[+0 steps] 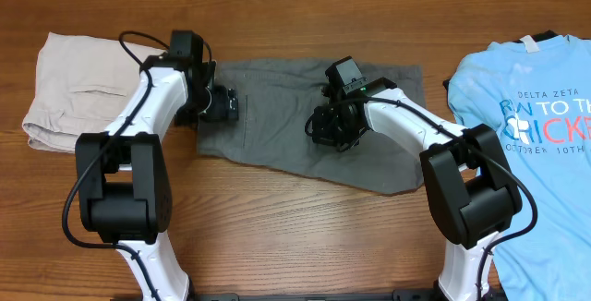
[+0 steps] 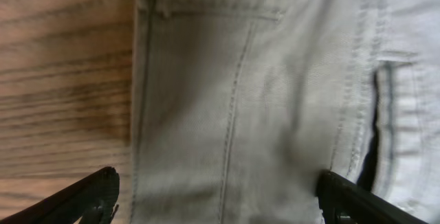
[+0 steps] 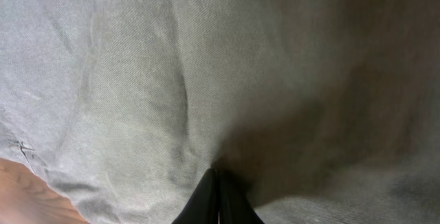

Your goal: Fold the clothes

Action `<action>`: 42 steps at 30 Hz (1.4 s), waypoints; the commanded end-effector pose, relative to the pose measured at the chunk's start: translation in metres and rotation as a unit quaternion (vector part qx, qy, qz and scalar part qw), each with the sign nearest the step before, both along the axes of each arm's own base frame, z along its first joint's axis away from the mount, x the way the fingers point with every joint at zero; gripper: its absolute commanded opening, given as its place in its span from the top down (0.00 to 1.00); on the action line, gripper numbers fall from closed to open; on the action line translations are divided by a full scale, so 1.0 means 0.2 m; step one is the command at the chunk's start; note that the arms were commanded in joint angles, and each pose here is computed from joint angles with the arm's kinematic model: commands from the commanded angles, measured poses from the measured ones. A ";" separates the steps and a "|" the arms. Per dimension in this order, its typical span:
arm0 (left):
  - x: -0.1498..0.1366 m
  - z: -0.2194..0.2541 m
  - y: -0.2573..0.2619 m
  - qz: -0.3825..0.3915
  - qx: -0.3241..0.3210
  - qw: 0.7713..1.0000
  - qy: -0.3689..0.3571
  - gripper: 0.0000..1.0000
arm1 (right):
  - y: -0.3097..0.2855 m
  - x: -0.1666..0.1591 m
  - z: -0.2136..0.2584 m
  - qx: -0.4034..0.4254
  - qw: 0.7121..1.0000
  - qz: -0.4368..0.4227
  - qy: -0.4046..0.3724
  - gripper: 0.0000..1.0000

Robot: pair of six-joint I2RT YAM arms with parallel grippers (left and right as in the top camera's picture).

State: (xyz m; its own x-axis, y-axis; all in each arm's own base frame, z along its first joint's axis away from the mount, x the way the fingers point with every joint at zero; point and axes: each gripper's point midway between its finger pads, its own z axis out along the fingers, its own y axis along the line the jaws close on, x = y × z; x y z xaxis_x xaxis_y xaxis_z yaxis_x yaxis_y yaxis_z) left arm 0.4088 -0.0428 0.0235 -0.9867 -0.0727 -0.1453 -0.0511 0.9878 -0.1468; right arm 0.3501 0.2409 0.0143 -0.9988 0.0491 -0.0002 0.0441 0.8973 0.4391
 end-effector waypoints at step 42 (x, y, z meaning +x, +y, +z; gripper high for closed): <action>0.11 0.73 -0.09 -0.016 -0.023 0.996 -0.082 0.96 | 0.23 -0.11 -0.01 0.031 0.998 -0.044 0.028 0.96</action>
